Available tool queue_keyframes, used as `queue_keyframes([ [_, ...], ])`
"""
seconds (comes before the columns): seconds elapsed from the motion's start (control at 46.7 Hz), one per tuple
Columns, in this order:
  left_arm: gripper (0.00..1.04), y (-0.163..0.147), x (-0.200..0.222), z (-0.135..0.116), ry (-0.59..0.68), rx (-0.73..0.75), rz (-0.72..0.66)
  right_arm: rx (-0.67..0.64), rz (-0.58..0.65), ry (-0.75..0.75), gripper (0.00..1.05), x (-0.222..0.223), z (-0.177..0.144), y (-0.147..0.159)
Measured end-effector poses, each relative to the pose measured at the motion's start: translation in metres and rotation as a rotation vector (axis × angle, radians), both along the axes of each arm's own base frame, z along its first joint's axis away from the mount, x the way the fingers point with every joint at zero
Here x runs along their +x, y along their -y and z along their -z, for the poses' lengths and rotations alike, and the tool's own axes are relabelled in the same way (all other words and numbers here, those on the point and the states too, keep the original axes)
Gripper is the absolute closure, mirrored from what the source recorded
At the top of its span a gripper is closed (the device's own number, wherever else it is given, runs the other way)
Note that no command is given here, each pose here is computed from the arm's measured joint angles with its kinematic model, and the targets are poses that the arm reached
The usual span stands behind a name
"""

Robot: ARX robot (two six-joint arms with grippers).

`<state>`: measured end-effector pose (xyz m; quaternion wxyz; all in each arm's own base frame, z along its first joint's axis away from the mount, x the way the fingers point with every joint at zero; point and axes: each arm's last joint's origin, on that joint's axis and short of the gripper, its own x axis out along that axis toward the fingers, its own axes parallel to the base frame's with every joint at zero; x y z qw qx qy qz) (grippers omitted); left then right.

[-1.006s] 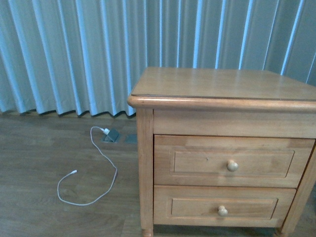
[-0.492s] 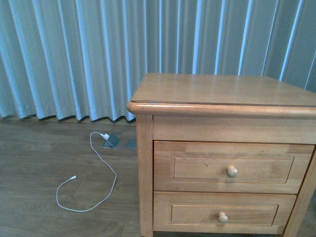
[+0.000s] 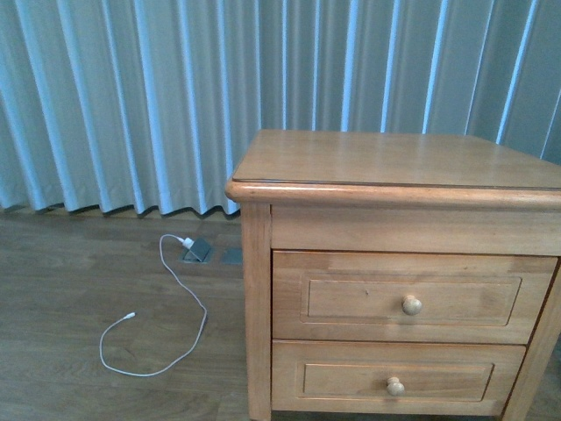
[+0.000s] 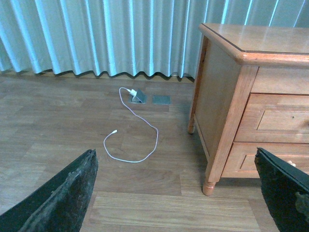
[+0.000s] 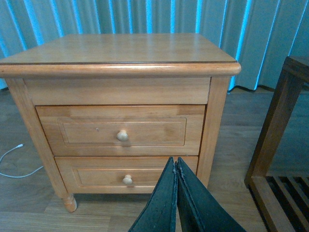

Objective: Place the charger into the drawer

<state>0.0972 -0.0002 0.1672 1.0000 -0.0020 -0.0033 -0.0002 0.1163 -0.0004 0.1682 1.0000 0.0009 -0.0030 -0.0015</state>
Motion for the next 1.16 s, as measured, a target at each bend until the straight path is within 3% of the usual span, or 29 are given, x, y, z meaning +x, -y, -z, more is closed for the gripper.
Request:
queue_keyframes([
  [0.792,0.06,0.0,0.0,0.0,0.0,0.0,-0.001,-0.002,-0.001,-0.003,1.02,-0.019,0.003,0.0],
  [1.006,0.06,0.0,0.0,0.0,0.0,0.0,0.0,-0.002,-0.001,-0.003,0.59,-0.019,0.003,0.0],
  [1.156,0.06,0.0,0.0,0.0,0.0,0.0,0.0,-0.001,-0.001,-0.003,0.34,-0.019,0.003,0.0],
])
